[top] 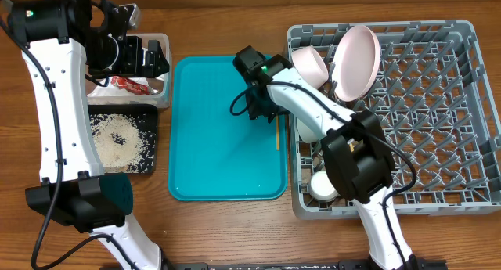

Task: Sort waste into correct bins and load items into the dishwasher
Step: 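Grasp the second chopstick on the teal tray with right gripper, then place the second chopstick upright in the dish rack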

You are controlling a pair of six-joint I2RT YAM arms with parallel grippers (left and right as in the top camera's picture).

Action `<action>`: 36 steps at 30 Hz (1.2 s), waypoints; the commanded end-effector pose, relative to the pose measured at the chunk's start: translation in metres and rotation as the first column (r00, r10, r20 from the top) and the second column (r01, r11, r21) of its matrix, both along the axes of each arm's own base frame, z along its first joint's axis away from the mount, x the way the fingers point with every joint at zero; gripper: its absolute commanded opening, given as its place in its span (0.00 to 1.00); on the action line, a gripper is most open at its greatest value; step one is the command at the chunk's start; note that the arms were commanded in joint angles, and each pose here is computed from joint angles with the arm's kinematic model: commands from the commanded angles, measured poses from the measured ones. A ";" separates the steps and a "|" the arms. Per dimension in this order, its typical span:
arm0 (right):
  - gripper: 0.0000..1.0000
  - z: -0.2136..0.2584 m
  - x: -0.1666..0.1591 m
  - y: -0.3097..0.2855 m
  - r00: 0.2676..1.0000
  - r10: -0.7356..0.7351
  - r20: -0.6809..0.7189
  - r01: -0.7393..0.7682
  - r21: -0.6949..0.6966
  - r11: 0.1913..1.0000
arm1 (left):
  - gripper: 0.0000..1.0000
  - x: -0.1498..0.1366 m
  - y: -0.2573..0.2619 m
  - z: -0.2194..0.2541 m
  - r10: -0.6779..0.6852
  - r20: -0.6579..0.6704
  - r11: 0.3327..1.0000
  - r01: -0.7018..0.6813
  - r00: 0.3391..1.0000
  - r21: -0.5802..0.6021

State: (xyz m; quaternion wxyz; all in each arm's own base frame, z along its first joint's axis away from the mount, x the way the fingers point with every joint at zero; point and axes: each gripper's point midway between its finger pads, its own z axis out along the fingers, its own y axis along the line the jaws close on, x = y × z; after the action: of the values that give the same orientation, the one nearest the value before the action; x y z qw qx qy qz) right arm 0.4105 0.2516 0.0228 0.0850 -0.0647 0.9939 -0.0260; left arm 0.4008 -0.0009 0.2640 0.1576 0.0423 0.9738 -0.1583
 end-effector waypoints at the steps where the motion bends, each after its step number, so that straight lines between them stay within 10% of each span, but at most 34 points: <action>1: 0.63 -0.007 0.001 0.003 1.000 -0.006 -0.023 0.006 0.028 1.000 | 1.00 -0.001 -0.004 0.015 -0.017 0.049 1.000 0.017 0.999 -0.002; 14: 0.59 -0.029 0.000 0.005 0.994 -0.091 -0.055 0.094 0.046 0.995 | 1.00 -0.001 -0.004 0.015 -0.017 0.049 1.000 0.017 0.999 -0.002; 21: 0.08 -0.031 -0.017 0.030 0.991 -0.029 -0.129 0.047 0.133 0.990 | 1.00 -0.001 -0.004 0.015 -0.017 0.049 1.000 0.017 0.999 -0.002; 24: 0.04 -0.025 -0.022 0.036 0.990 0.001 -0.138 0.018 0.142 0.990 | 1.00 -0.001 -0.004 0.015 -0.017 0.049 1.000 0.017 0.999 -0.002; 36: 0.04 0.146 -0.011 0.022 0.994 0.108 0.030 -0.111 0.136 0.984 | 1.00 -0.001 -0.004 0.015 -0.017 0.049 1.000 0.017 0.999 -0.002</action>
State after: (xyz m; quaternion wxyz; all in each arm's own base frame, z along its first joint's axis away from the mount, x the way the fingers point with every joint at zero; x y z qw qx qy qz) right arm 0.3857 0.2811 0.0923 0.0165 -0.1002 0.9943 0.0317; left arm 0.4007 -0.0010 0.2640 0.1574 0.0422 0.9738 -0.1584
